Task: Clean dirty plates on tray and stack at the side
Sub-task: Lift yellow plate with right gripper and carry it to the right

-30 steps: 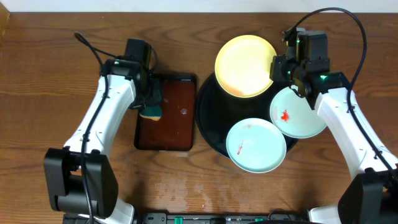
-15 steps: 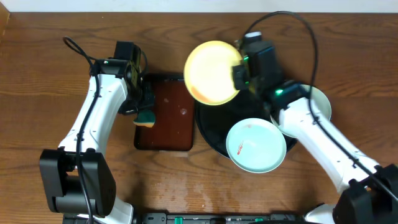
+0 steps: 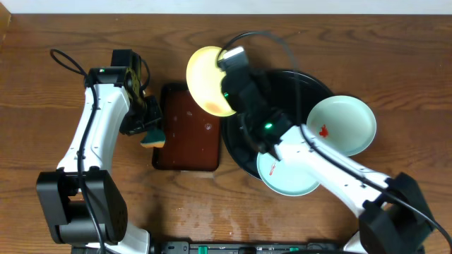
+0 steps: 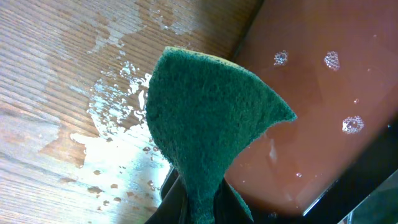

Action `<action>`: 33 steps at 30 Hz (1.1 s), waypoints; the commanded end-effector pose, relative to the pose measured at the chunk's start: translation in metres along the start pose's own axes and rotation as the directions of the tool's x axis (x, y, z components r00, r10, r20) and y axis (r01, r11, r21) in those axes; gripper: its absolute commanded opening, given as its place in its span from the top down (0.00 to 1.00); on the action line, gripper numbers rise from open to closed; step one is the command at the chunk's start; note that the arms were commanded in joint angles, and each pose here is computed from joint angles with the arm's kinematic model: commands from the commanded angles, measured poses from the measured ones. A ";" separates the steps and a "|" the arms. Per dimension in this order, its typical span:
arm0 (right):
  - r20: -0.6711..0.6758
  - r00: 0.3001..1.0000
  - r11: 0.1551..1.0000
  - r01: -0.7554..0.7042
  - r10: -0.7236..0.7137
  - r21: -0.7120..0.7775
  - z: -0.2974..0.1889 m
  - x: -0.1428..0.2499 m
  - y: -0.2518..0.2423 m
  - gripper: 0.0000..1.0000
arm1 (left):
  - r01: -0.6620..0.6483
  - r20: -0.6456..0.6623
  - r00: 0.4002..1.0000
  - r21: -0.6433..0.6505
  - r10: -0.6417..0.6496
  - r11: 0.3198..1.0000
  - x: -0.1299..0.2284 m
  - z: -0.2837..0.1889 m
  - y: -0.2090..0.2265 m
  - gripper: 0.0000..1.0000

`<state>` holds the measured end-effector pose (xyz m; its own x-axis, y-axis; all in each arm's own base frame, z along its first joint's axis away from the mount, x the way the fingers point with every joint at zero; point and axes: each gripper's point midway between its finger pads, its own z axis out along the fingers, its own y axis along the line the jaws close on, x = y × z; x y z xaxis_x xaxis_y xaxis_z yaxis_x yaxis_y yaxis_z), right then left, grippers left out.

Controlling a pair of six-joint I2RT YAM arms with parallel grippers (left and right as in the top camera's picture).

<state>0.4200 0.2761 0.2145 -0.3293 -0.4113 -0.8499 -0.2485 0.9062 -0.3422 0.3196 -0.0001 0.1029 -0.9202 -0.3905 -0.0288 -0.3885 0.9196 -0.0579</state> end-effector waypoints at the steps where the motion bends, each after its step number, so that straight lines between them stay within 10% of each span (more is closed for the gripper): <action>1: 0.055 0.981 0.972 0.176 -0.187 0.158 -0.017 -0.027 -0.004 0.99 | 0.007 0.005 1.000 0.001 -0.007 1.000 0.000 -0.001 0.000 0.92; 16: 0.189 0.865 0.869 0.405 -0.465 0.283 -0.067 -0.084 0.029 0.99 | 0.007 0.003 1.000 -0.001 -0.007 1.000 0.000 -0.001 0.000 0.92; 33: 0.165 0.948 0.942 0.226 -0.271 0.248 -0.047 -0.066 0.010 0.99 | 0.006 0.018 1.000 0.011 -0.006 1.000 -0.003 0.000 -0.002 0.92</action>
<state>0.3818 0.3273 0.2856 -0.0264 -0.7449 -0.6666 -0.1203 0.6644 -0.7376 0.3224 0.0001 0.1031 -0.9184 -0.3936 -0.0391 -0.3909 0.9183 -0.0626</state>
